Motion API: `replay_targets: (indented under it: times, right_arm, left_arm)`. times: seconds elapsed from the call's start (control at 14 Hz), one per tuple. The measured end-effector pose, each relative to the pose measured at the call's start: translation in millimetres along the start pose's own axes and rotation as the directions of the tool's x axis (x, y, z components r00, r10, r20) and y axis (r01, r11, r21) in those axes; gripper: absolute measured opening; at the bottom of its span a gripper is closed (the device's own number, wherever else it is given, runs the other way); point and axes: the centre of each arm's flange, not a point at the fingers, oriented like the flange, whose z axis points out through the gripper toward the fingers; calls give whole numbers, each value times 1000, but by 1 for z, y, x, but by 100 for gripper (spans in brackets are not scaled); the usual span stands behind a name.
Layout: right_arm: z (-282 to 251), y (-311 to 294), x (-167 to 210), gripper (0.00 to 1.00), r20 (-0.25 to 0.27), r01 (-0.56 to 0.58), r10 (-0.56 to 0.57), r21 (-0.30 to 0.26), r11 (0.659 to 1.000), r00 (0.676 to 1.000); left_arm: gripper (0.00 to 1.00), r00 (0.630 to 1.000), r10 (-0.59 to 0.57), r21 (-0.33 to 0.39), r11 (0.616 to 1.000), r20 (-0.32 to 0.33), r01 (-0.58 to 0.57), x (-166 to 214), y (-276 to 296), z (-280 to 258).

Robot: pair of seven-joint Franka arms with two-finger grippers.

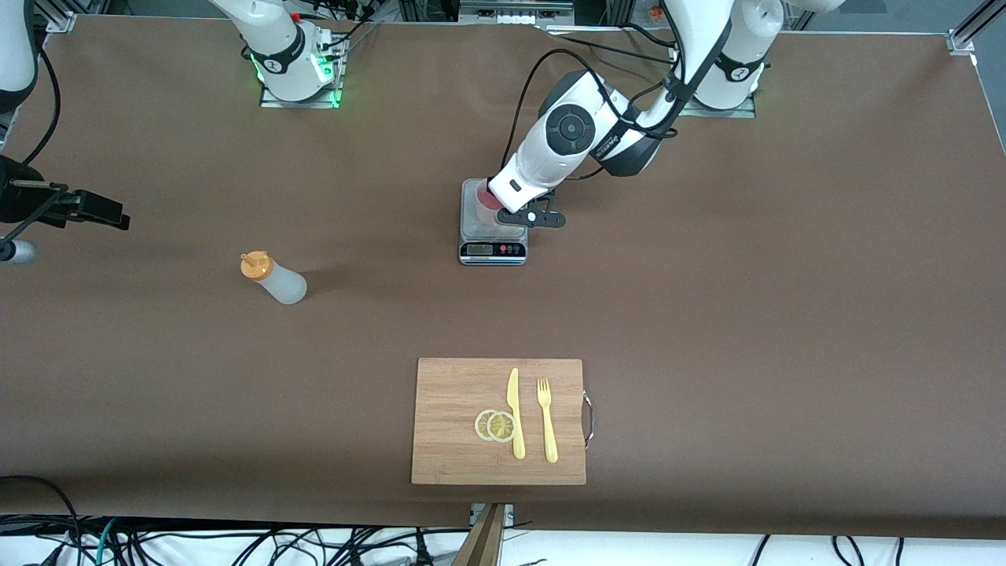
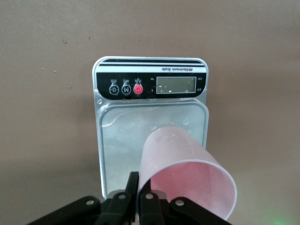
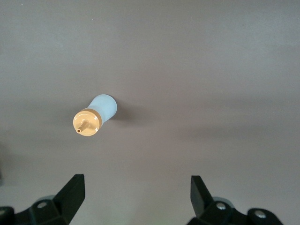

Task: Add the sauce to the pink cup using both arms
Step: 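Carry the pink cup with the left gripper onto the scale, then open the left gripper and lift it away from the cup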

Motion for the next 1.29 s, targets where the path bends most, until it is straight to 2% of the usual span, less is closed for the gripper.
replay_targets:
  times: [0.36, 0.43, 0.79, 1.07, 1.29]
  right_arm:
    - [1, 1, 1, 100, 2, -1, 1, 0, 1000, 1000]
    - [1, 1, 0, 100, 2, -1, 1, 0, 1000, 1000]
    - [1, 3, 0, 100, 2, -6, 6, -1, 1000, 1000]
    - [5, 19, 0, 100, 10, 6, -6, 0, 1000, 1000]
    - [16, 44, 2, 100, 28, 112, -112, 8, 994, 993]
  left_arm:
    - [5, 1000, -5, 14, 1000, 19, 4, 1, -3, 15]
    - [9, 1000, -8, 15, 1000, 18, 8, 2, -4, 15]
    - [58, 1000, -11, 8, 1000, 6, 11, 8, -4, 9]
    - [98, 1000, -13, -1, 1000, -10, 13, 12, -2, -25]
    - [100, 998, -55, -2, 998, -16, 55, 24, -25, -80]
